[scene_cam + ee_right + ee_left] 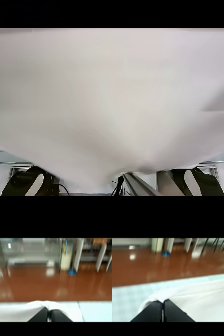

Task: Fold the shirts.

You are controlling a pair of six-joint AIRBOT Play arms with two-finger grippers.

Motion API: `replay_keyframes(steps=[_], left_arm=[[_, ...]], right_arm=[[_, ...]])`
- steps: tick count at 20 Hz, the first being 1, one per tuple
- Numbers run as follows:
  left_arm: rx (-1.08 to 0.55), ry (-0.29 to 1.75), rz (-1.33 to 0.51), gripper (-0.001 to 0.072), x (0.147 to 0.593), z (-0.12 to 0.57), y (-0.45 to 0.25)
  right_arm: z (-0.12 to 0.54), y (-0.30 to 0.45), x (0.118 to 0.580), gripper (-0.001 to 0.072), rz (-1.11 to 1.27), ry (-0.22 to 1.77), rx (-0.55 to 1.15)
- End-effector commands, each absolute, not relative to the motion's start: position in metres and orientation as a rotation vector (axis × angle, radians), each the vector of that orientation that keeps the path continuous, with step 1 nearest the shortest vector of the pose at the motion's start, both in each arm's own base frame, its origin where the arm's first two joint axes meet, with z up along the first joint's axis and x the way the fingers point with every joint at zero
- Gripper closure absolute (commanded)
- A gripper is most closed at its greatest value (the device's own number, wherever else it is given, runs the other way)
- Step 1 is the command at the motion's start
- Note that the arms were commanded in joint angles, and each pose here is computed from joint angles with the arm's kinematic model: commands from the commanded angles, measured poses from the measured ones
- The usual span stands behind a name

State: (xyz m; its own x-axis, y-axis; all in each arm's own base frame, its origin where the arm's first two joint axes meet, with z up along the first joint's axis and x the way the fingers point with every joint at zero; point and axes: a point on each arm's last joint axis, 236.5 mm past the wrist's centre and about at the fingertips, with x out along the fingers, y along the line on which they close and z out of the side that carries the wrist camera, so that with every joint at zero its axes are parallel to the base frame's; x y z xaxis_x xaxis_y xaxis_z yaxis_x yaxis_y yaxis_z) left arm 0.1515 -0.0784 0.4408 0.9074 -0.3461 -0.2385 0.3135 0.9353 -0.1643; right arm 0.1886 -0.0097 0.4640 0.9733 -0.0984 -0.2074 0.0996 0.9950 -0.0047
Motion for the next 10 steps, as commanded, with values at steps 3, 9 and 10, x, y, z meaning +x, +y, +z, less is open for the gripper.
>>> replay_keyframes(steps=[3, 9, 10], left_arm=[[-0.107, 0.737, -0.264, 0.0688, 0.202, 0.341, -0.067], [-0.052, 1.003, -0.294, 0.0688, 0.339, 0.230, -0.075], [-0.049, 1.022, -0.296, 0.0688, 0.367, 0.209, -0.077]], right_arm=[[0.335, -0.015, 0.257, 0.0677, 0.032, 0.813, 0.100], [0.210, -0.049, 0.380, 0.0677, 0.088, 1.148, 0.213], [0.191, -0.052, 0.400, 0.0677, 0.089, 1.163, 0.224]])
